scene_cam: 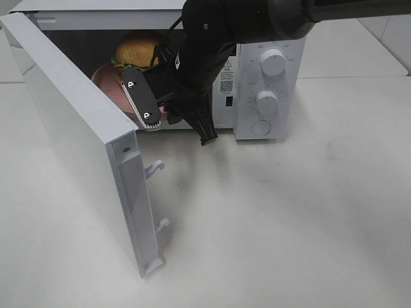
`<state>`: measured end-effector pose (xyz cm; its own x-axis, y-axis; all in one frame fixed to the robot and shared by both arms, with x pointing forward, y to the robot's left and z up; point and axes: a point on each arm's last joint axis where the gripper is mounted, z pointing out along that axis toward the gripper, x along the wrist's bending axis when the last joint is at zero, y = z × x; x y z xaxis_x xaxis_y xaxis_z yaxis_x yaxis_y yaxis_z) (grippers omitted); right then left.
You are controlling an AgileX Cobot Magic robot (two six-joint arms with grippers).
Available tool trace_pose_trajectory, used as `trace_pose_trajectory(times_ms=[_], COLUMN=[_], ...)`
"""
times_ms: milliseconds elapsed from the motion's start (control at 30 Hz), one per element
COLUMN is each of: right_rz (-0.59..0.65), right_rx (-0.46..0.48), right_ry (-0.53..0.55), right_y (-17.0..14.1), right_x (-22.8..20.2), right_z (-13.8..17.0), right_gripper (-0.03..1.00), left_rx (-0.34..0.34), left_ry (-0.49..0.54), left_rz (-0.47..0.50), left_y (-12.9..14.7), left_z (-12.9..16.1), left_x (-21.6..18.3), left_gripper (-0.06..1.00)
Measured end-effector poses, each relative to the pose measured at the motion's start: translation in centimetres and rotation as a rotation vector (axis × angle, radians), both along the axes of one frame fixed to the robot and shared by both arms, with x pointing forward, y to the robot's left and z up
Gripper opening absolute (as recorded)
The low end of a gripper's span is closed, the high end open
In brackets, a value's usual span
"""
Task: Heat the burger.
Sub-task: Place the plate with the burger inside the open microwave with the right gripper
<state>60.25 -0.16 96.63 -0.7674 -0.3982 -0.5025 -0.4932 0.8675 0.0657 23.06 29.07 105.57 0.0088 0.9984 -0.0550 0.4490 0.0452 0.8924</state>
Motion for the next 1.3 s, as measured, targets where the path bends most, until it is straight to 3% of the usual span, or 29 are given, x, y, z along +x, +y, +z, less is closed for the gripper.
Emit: trace_pose_trajectory(times_ms=[400, 1300], right_rz=[-0.085, -0.121], right_rx=[0.008, 0.016], right_ry=[-0.026, -0.033], right_y=[1.5, 2.5], right_x=[2.6, 5.0], right_z=[-0.3, -3.6], right_gripper=[0.07, 0.1], left_rx=[0.0, 0.0], left_ry=[0.0, 0.0], left_rz=[0.0, 0.0], left_y=[0.0, 0.0], left_z=[0.0, 0.0], left_x=[0.0, 0.0], left_gripper=[0.99, 0.99])
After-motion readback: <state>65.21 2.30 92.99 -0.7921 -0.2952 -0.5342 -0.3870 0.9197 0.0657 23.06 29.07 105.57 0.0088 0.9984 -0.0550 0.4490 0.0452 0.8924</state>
